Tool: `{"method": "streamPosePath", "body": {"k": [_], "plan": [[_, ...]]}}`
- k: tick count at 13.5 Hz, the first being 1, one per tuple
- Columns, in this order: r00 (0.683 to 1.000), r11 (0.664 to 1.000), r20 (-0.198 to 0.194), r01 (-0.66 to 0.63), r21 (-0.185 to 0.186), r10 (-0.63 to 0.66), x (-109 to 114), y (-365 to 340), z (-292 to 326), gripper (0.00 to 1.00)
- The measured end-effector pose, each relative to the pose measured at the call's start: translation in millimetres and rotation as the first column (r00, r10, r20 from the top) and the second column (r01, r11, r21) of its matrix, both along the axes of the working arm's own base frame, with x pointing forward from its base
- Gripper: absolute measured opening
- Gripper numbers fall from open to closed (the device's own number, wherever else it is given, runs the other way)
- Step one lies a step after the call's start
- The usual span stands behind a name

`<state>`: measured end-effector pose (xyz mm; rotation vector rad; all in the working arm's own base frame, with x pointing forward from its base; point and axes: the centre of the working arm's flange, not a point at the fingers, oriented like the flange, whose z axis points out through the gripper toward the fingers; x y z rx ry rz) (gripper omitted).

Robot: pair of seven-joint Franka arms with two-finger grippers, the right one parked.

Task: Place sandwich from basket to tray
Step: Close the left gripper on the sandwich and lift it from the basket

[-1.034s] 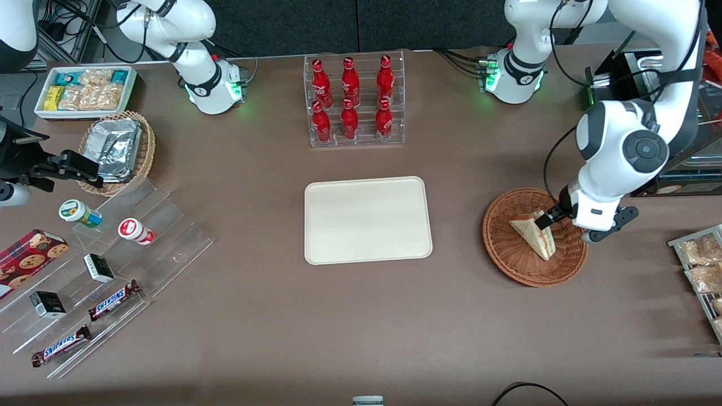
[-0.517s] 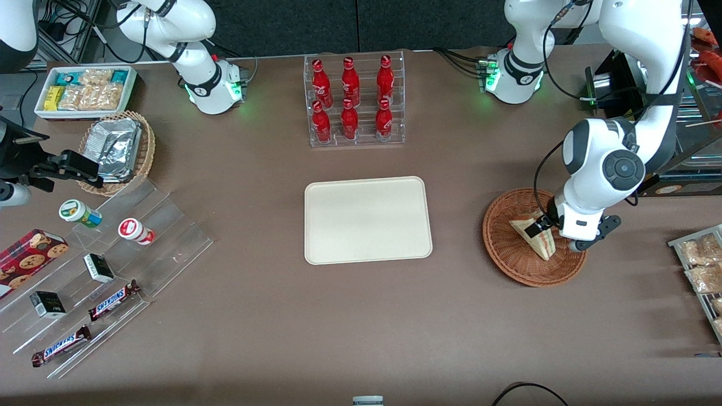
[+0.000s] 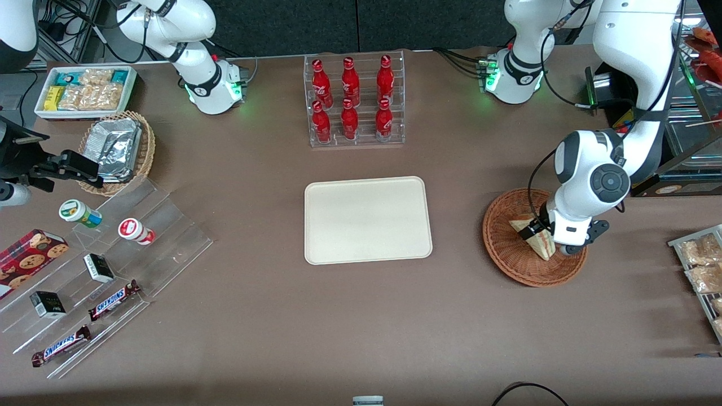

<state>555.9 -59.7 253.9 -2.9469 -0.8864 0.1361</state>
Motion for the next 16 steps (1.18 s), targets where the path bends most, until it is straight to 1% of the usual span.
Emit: {"method": "streamPosePath", "body": {"k": [1, 2, 3, 4, 6, 7, 8, 10, 11, 12, 13, 14, 15, 16], "plan": [[1.0, 1.0, -0.007, -0.001, 0.001, 0.001, -0.5, 0.2, -4.6, 0.95], [1.0, 1.0, -0.011, -0.005, 0.002, 0.005, -0.8, 0.6, -7.1, 0.94], [1.0, 1.0, -0.014, -0.01, 0.003, 0.01, -1.2, 0.9, -7.9, 0.85], [1.0, 1.0, -0.021, -0.012, 0.004, 0.012, -2.0, 1.0, -8.2, 0.73], [0.999, 1.0, -0.043, -0.013, 0.008, 0.013, -3.6, 1.4, -6.9, 0.51], [0.998, 1.0, -0.062, -0.013, 0.012, 0.014, -3.6, 1.7, -3.3, 0.42], [0.996, 1.0, -0.092, -0.009, 0.019, 0.011, -2.9, 2.1, 3.5, 0.36], [0.988, 0.999, -0.153, 0.004, 0.038, 0.002, 2.9, 1.1, 30.8, 0.31], [0.986, 0.999, -0.169, 0.016, 0.04, -0.009, 7.2, -4.4, 49.3, 0.3], [0.984, 0.999, -0.175, 0.032, 0.04, -0.025, 10.5, -14.3, 66.7, 0.28], [0.984, 0.998, -0.173, 0.057, 0.038, -0.05, 12.2, -29.2, 82.2, 0.24], [0.982, 0.996, -0.167, 0.089, 0.033, -0.082, 11.4, -48.1, 93.6, 0.19], [0.98, 0.992, -0.16, 0.124, 0.025, -0.119, 8.4, -69.6, 101.5, 0.17], [0.976, 0.987, -0.15, 0.161, 0.015, -0.157, 3.5, -94.0, 107.1, 0.17]]}}
